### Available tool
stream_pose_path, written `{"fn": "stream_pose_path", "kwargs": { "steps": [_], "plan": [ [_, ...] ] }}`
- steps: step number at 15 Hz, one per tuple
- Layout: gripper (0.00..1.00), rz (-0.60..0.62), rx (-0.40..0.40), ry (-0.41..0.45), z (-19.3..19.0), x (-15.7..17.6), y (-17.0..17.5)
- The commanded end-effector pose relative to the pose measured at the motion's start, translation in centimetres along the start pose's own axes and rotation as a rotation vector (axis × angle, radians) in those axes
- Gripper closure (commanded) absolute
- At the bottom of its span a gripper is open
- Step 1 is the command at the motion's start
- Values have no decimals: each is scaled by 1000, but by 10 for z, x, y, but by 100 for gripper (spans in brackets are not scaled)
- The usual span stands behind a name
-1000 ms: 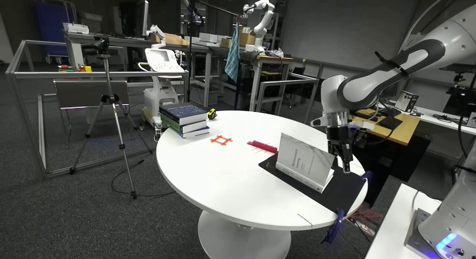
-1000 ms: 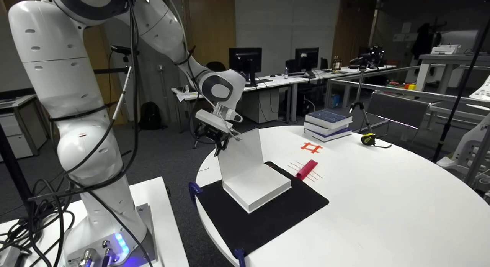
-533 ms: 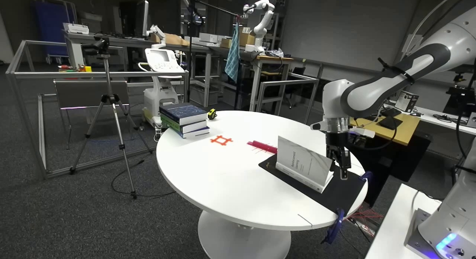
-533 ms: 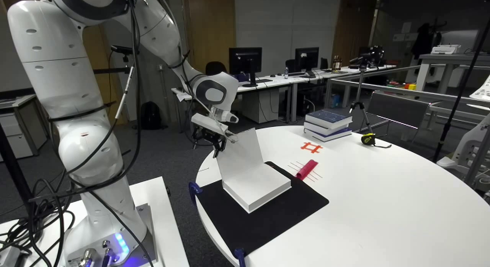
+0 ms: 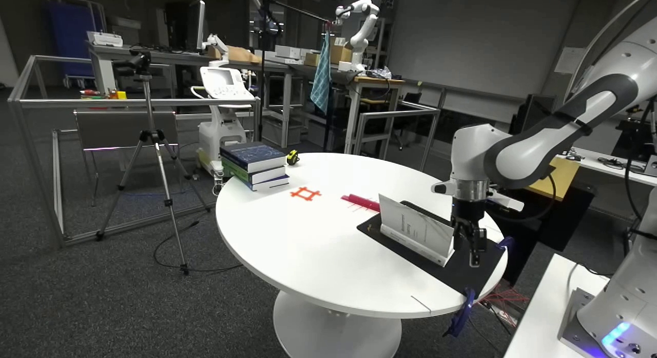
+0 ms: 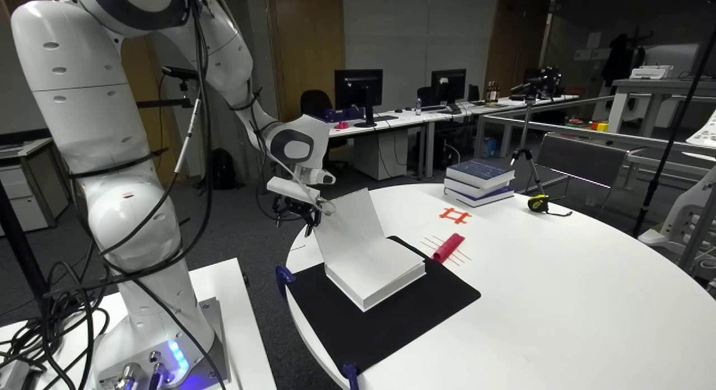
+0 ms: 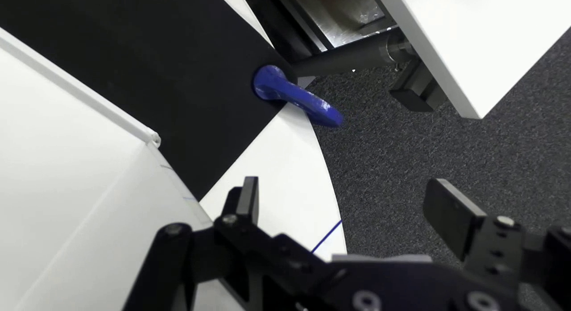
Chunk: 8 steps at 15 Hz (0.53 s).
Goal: Open the white book
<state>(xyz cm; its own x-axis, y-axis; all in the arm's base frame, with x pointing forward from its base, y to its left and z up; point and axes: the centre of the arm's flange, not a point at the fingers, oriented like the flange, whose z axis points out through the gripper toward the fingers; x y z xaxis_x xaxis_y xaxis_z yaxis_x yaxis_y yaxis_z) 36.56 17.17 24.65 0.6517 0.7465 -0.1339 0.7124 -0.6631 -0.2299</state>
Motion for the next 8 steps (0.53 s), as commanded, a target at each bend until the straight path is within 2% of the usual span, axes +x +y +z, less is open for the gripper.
{"fn": "stream_pose_path", "kwargs": {
  "steps": [1, 8],
  "plan": [
    [0, -8, -54, 12, 1, -2, -10],
    [0, -53, -104, -35, 9, 13, -21]
  ]
}}
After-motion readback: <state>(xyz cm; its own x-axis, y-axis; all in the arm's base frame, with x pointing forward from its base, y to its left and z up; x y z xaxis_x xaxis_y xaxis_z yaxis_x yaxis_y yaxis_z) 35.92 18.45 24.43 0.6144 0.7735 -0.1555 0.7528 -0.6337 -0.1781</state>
